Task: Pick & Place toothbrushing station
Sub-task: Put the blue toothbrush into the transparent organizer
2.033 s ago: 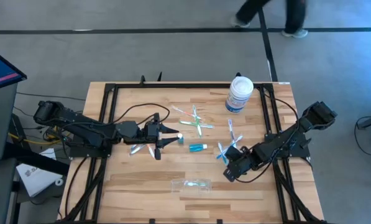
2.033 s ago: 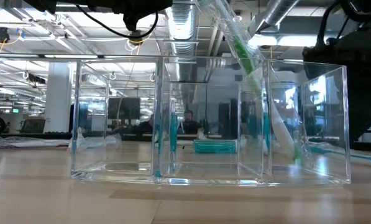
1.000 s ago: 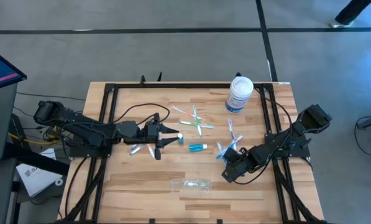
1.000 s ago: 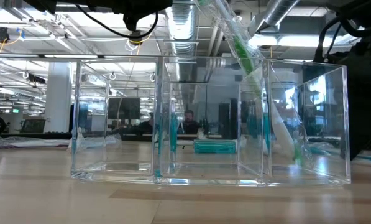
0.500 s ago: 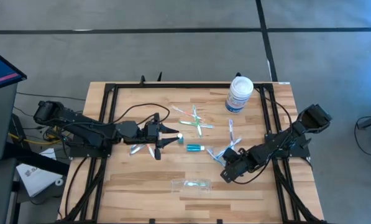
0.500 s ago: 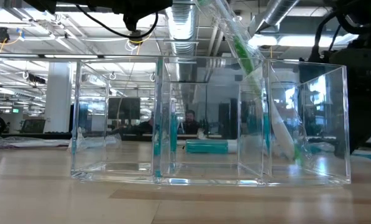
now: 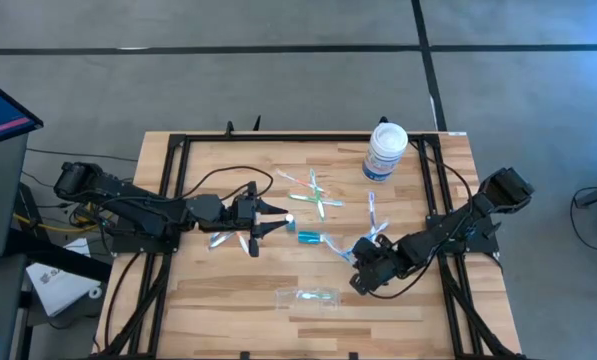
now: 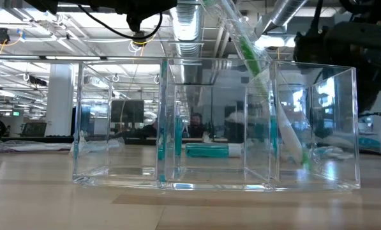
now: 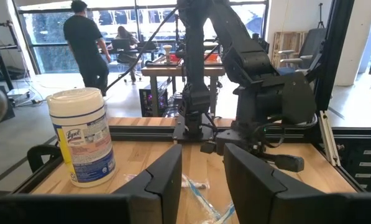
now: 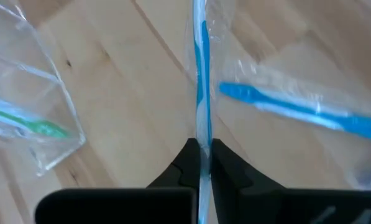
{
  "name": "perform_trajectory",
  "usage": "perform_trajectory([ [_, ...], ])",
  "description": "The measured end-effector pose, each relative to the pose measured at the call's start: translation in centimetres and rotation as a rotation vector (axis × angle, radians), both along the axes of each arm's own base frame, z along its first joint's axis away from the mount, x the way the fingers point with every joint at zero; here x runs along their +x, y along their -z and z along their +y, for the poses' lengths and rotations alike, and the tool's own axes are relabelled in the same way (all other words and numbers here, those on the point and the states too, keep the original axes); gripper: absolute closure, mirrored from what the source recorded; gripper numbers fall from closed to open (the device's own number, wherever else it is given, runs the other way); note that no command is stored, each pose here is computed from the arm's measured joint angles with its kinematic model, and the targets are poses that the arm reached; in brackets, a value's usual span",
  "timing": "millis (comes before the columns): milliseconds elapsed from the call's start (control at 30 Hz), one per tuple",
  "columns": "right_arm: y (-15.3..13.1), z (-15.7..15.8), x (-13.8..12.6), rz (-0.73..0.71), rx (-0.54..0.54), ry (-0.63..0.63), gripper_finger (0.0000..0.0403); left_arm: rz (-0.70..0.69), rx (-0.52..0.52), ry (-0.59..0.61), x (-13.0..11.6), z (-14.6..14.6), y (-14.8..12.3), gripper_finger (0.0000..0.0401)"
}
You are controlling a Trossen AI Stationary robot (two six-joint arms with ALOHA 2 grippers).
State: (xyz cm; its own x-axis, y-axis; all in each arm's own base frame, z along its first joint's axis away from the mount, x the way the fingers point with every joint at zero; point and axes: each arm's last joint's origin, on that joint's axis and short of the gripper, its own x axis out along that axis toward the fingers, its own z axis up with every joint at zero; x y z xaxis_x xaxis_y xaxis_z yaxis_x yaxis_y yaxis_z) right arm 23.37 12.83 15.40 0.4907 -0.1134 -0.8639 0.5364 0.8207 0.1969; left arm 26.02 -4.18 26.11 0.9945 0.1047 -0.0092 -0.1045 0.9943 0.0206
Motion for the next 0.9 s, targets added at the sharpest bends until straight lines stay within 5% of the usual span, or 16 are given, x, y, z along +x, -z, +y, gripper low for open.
perform_trajectory([
  [900, -5.7, -0.9, 4.3, -0.260, -0.359, -0.076, 0.0398, 0.000, 0.000, 0.005, 0.0, 0.0, 0.0, 0.0288],
])
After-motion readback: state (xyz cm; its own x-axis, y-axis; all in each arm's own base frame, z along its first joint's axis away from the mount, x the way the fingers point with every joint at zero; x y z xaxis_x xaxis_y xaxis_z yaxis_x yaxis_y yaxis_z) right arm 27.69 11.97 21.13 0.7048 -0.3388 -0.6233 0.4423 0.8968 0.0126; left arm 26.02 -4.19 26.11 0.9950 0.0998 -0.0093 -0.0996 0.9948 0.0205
